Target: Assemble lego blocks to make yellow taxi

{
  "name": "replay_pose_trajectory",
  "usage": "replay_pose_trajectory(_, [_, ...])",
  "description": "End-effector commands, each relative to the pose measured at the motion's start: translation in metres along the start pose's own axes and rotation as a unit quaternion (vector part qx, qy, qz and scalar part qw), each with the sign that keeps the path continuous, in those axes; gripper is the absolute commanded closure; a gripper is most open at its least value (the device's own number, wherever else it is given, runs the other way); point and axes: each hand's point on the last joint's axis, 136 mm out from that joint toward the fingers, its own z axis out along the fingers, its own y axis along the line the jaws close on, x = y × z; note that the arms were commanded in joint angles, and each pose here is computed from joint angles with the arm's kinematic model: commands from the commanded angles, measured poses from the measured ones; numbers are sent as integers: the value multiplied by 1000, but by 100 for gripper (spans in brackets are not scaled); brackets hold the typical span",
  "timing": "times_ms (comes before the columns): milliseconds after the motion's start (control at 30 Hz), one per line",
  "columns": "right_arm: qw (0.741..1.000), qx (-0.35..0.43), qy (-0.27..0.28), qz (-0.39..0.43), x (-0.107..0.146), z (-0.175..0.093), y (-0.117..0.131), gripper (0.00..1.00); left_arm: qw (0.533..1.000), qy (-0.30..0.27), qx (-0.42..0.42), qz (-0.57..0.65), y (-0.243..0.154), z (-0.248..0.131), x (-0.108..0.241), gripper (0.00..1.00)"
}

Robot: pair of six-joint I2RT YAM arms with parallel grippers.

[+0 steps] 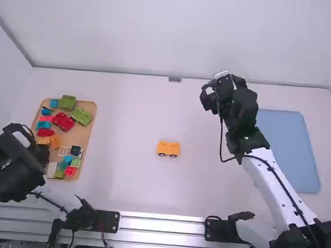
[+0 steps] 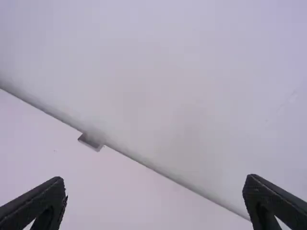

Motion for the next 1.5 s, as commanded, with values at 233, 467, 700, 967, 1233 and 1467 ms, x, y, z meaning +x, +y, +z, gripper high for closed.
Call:
replay_pose_trajectory(233, [1000,6,-13,2,-14,0,-6,2,999,-4,38,25,-10,-15,-2,98])
replay_pose_trajectory(467, [993,-100,-60,0,-30,-5,30,2,988,-60,111,88,-31,-86,-5,98])
replay_pose_trajectory(700, [982,-148,-111,43,-51,-2,44,2,946,-177,198,187,-60,-186,16,98])
replay_pose_trajectory(967, [946,-256,-109,164,-36,39,67,2,777,-219,392,442,-141,-268,125,98])
replay_pose_trajectory(1233, [863,-435,-77,246,-36,50,95,1,562,-204,493,632,-181,-296,244,98])
replay_pose_trajectory(1467, [782,-559,-53,271,-34,38,117,2,397,-224,517,724,-187,-305,339,98])
